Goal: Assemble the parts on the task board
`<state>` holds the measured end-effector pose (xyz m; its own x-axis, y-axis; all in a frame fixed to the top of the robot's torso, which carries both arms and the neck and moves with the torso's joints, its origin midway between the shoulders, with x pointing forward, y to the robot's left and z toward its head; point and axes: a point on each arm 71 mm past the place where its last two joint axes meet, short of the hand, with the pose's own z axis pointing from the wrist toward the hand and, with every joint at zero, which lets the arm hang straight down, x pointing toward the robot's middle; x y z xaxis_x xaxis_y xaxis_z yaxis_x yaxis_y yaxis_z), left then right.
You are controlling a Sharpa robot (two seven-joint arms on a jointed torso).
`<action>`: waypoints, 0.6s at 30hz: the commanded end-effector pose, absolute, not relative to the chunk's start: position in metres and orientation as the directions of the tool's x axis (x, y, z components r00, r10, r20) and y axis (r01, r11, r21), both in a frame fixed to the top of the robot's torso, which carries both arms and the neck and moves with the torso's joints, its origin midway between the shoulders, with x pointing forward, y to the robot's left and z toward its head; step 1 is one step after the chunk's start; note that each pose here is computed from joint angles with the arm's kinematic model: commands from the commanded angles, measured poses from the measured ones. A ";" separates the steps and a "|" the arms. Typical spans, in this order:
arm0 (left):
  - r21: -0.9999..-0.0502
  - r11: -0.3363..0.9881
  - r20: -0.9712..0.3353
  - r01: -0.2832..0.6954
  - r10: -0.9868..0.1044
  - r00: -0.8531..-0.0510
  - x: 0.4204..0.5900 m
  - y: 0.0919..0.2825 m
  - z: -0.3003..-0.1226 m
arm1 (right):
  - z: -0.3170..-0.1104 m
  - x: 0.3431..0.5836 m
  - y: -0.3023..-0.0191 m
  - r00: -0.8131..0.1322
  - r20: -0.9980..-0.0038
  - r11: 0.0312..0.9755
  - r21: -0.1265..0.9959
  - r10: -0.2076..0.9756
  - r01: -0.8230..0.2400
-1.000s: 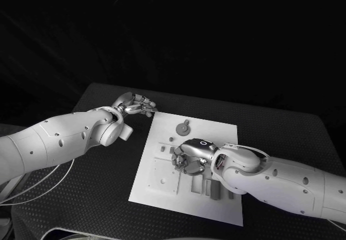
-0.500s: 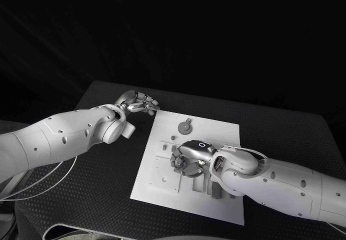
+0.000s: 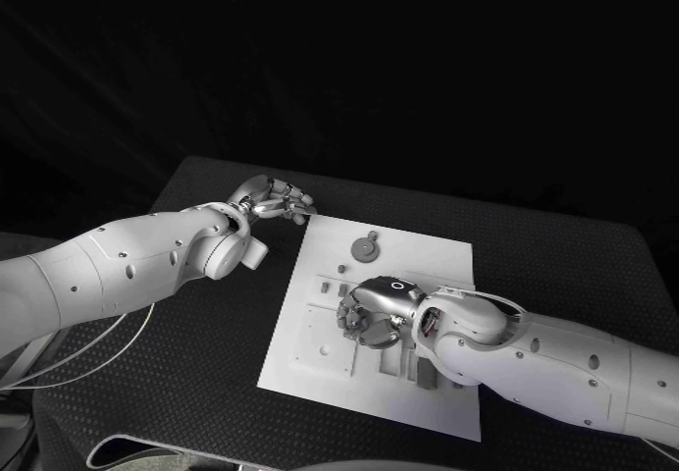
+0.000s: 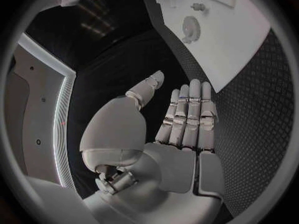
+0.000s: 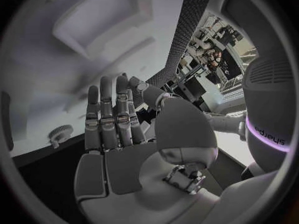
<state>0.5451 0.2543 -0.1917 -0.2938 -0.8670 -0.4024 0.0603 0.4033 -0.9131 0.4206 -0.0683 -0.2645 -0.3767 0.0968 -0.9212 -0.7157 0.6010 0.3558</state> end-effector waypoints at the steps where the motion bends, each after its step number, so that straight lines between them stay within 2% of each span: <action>1: -0.917 0.393 -0.394 0.067 -0.868 -0.303 0.545 0.253 -0.191 | -0.267 0.420 -0.068 -0.376 -0.923 0.601 0.344 0.077 -0.721; 18: -0.917 0.393 -0.393 0.065 -0.867 -0.306 0.544 0.252 -0.191 | -0.269 0.422 -0.069 -0.373 -0.925 0.613 0.334 0.068 -0.716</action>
<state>0.5448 0.2545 -0.1917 -0.2947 -0.8670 -0.4018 0.0594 0.4030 -0.9133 0.4228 -0.0682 -0.2656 -0.3701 0.0910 -0.9245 -0.7170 0.6048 0.3466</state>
